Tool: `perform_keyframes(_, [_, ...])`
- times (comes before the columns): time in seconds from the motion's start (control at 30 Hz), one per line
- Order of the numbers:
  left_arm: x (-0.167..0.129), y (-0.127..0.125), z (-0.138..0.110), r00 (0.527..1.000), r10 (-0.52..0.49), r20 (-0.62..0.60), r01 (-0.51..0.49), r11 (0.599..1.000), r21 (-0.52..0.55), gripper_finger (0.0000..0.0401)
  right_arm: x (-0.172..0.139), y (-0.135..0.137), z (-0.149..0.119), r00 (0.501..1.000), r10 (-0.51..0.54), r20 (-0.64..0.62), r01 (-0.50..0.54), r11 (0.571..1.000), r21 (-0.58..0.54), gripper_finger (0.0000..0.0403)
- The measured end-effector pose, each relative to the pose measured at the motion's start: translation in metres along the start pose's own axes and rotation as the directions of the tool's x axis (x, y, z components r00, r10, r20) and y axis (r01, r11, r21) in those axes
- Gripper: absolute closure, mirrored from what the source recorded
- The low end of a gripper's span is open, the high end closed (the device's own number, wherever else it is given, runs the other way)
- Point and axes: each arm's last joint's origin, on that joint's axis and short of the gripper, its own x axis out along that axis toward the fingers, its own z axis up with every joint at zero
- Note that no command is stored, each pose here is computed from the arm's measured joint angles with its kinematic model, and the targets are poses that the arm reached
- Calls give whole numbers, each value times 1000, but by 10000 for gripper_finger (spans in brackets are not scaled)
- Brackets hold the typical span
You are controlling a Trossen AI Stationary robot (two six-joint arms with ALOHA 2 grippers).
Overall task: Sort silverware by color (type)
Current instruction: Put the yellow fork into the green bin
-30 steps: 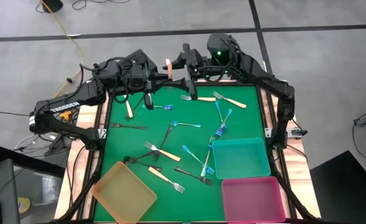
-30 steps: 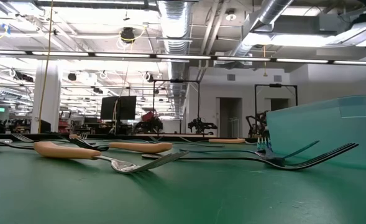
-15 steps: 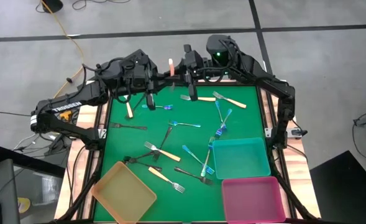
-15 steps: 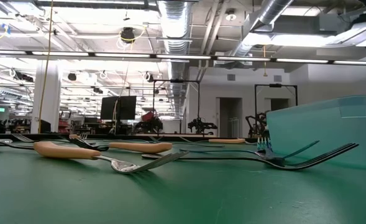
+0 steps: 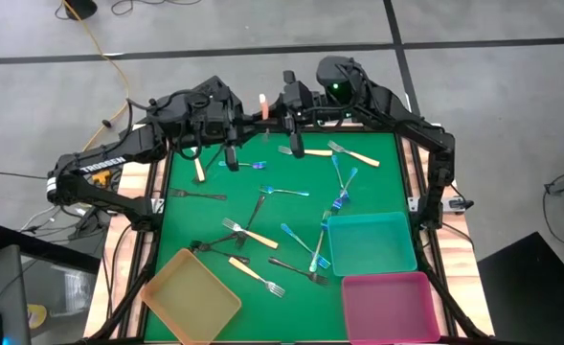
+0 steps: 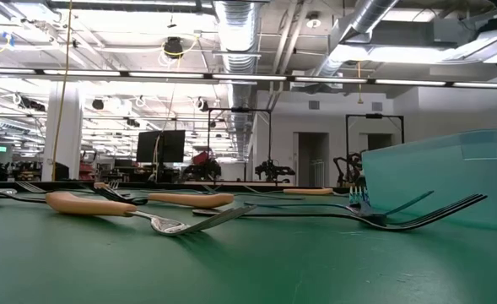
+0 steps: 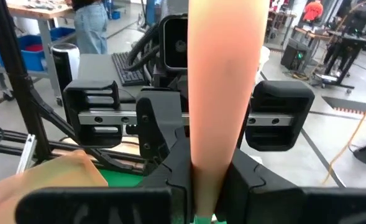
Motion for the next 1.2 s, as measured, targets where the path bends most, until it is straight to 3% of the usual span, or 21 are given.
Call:
perform_keyframes(0.37, [-2, 1, -17, 980, 65, -189, -73, 997, -38, 257, -34, 3, -2, 977, -108, -184, 110, 994, 4, 329])
perform_keyframes(0.5, [-4, 0, -23, 967, 60, -249, -77, 995, -62, 236, -46, 8, -12, 936, -124, -330, 139, 990, 23, 329])
perform_keyframes(0.67, [-6, -1, -31, 942, 53, -332, -88, 992, -89, 232, -61, 16, -32, 810, -133, -572, 191, 981, 41, 329])
perform_keyframes(0.83, [-9, -1, -38, 911, 81, -404, -126, 988, -85, 232, -72, 27, -51, 625, -122, -771, 251, 967, 51, 329])
perform_keyframes(0.97, [-10, -1, -41, 896, 93, -434, -151, 983, -101, 231, -70, 42, -60, 588, -100, -803, 256, 964, 67, 329])
perform_keyframes(1.2, [-11, -1, -43, 884, 87, -459, -157, 981, -117, 231, -84, 74, -110, 444, -35, -895, 274, 957, 99, 329])
